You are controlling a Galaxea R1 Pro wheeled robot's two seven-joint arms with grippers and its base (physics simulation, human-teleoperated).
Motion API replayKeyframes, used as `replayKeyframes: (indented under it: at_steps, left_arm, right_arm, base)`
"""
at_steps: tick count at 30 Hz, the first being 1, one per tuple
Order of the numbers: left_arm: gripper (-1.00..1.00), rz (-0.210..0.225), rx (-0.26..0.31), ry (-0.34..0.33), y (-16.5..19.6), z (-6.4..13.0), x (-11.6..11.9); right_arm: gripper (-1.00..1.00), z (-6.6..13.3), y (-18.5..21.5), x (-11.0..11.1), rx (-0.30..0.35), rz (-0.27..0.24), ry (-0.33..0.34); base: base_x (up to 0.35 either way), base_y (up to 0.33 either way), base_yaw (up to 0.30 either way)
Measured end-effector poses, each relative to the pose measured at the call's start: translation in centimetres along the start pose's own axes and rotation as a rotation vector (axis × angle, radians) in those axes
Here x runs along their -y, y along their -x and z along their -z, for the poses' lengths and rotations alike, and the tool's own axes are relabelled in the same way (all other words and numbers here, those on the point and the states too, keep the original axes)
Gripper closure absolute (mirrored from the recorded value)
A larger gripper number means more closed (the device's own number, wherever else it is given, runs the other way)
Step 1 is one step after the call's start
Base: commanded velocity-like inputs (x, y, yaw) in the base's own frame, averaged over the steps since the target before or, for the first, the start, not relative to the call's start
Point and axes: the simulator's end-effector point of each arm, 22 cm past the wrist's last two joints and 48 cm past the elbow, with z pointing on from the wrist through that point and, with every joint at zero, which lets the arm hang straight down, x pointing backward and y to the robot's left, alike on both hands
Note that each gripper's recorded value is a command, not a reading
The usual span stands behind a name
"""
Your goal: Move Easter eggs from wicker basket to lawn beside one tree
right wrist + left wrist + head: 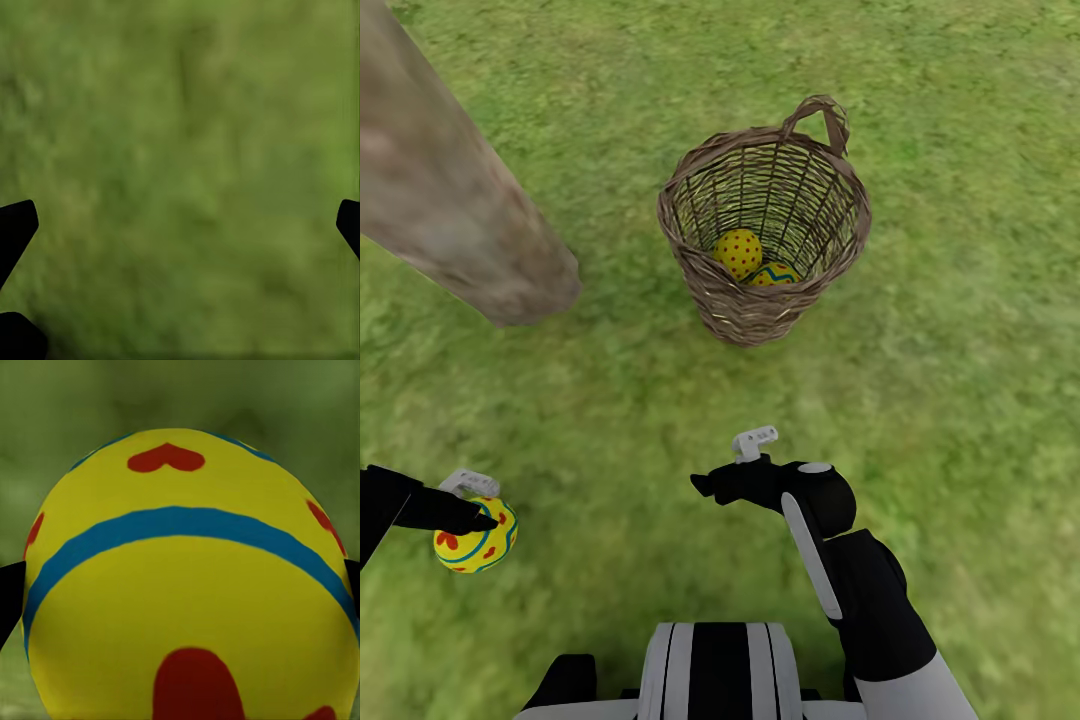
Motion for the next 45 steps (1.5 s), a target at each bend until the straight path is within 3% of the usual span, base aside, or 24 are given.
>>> replayKeyframes:
  at_steps: [5, 40, 45]
  left_arm:
    - [-1.00, 0.007, 0.024, -0.007, 0.6, 1.0, 0.1]
    - [-1.00, 0.006, 0.059, 0.006, 1.4, 2.9, -0.2]
    - [-1.00, 0.006, 0.079, 0.011, 1.9, 3.9, -0.3]
  right_arm:
    - [-1.00, 0.8, 0.8, -0.4, 0.017, 0.010, -0.003]
    - [-1.00, 2.3, 2.2, -1.0, 0.048, 0.030, -0.009]
    - [-1.00, 3.1, 3.0, -1.4, 0.065, 0.041, -0.011]
  base:
    - [0.000, 0.000, 0.000]
    - [0.000, 0.000, 0.000]
    - [0.000, 0.000, 0.000]
